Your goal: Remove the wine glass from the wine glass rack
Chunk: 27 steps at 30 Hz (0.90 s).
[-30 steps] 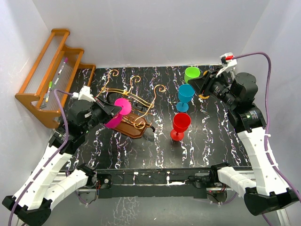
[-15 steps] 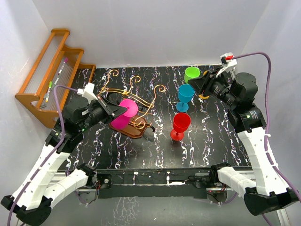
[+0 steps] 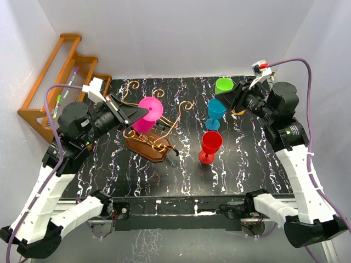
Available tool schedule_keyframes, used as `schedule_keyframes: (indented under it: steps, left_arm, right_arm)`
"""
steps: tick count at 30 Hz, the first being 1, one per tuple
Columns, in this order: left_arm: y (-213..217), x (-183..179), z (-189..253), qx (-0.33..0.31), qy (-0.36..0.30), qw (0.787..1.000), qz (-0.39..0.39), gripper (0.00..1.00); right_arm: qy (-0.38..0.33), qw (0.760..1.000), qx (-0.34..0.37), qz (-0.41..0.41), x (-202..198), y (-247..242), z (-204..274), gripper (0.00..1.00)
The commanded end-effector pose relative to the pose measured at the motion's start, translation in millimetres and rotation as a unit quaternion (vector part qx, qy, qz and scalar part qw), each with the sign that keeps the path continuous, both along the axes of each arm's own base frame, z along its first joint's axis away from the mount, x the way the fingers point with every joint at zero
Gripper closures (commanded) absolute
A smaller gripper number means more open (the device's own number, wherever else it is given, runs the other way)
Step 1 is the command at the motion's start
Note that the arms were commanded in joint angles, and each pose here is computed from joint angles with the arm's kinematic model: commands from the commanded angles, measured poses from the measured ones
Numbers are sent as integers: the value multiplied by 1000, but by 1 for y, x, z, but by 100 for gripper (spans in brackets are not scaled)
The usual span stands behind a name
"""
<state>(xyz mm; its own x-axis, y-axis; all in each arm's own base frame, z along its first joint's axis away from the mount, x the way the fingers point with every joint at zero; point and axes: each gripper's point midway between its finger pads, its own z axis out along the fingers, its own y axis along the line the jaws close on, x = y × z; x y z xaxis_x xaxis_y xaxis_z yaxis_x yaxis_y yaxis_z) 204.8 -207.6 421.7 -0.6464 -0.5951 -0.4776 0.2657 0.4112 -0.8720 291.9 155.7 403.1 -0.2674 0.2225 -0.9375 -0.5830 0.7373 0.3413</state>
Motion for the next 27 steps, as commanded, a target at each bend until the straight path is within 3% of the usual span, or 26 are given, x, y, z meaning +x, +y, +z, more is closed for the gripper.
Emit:
schedule_keyframes:
  steps: [1, 6, 11, 19, 27]
  left_arm:
    - [-3, 4, 49, -10, -90, 996, -8, 100]
    - [-27, 11, 76, -12, -165, 984, -68, 100]
    - [-68, 19, 84, -4, -220, 958, -184, 100]
    - [-102, 19, 69, -2, -232, 920, -316, 100]
    - [-103, 14, 72, -6, -248, 909, -334, 100]
  right_arm:
    - [-56, 997, 9, 58, -20, 13, 36, 65]
    - [-68, 980, 17, 187, -52, 39, 43, 55]
    - [-46, 931, 48, 360, -98, 60, 46, 49]
    - [-63, 914, 61, 397, -115, 61, 61, 48]
    - [-32, 924, 72, 375, -92, 64, 52, 51]
